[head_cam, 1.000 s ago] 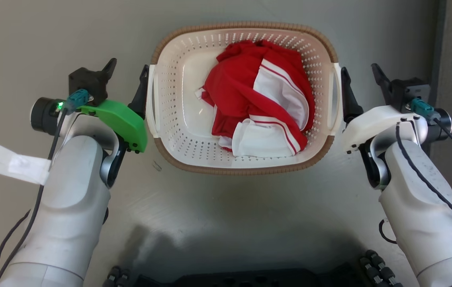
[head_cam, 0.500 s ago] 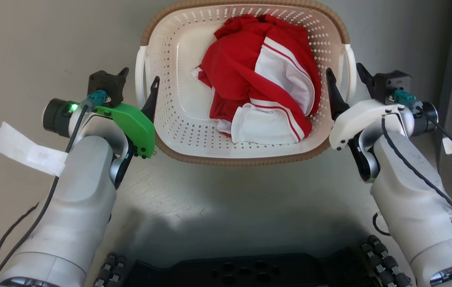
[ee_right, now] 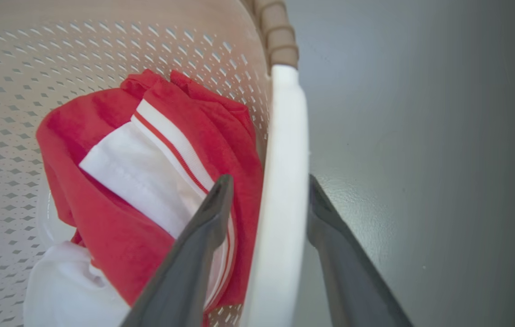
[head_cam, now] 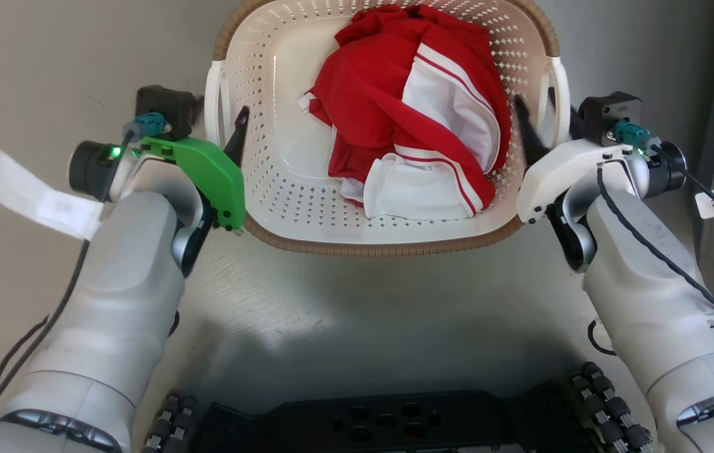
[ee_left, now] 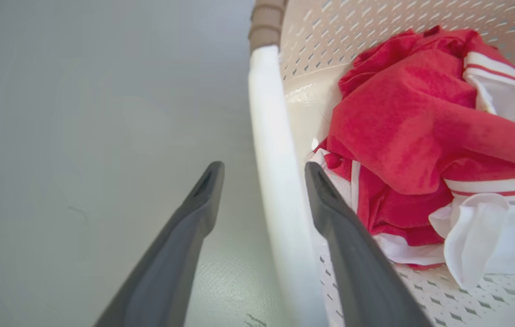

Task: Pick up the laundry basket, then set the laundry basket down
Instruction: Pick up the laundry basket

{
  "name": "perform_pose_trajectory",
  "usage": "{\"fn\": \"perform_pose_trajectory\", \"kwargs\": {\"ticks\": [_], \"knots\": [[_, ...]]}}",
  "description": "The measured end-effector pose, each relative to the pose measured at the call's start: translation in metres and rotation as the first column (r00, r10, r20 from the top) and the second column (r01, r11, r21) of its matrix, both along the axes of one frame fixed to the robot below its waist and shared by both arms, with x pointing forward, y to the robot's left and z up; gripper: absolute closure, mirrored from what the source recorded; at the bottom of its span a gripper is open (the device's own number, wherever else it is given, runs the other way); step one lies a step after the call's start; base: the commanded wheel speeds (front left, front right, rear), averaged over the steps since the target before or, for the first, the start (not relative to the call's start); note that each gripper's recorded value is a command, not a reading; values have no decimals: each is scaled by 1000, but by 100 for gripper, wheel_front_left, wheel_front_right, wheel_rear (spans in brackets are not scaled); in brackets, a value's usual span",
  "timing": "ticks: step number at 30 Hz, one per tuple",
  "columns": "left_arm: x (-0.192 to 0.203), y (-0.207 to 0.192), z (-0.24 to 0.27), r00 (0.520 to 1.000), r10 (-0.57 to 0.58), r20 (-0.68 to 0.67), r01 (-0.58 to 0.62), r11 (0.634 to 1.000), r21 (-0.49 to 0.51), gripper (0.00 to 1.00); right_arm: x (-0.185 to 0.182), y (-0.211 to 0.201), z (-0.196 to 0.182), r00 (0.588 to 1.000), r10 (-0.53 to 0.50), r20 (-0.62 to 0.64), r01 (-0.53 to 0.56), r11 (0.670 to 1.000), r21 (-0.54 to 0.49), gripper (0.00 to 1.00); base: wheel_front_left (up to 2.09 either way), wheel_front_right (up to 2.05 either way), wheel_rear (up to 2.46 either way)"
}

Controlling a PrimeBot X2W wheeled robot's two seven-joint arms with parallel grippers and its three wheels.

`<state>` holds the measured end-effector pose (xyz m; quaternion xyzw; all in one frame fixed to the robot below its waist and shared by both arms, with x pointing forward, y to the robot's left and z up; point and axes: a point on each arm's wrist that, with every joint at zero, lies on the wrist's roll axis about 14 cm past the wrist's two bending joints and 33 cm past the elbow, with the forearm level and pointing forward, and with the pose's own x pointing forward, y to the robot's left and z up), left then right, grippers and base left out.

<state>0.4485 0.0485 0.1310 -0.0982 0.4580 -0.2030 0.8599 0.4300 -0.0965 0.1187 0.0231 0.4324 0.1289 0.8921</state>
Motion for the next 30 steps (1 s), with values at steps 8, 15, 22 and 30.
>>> {"fn": "perform_pose_trajectory", "kwargs": {"ticks": [8,15,22,30], "knots": [[-7,-12,1,999,-3,-37,2,1000,-27,100,4,3,0,1000,-18,-8,19,1000,13,100,0,0,0],[-11,-14,4,998,-2,-58,0,999,-34,100,0,1,2,999,-22,-25,22,1000,14,100,0,0,0],[-11,-12,13,998,8,-65,-10,999,-31,100,1,4,12,1000,0,-23,0,1000,28,100,0,0,0],[-8,-10,34,996,27,-86,-29,999,-31,100,-1,3,32,1000,6,-31,-4,999,38,100,0,0,0]]}}
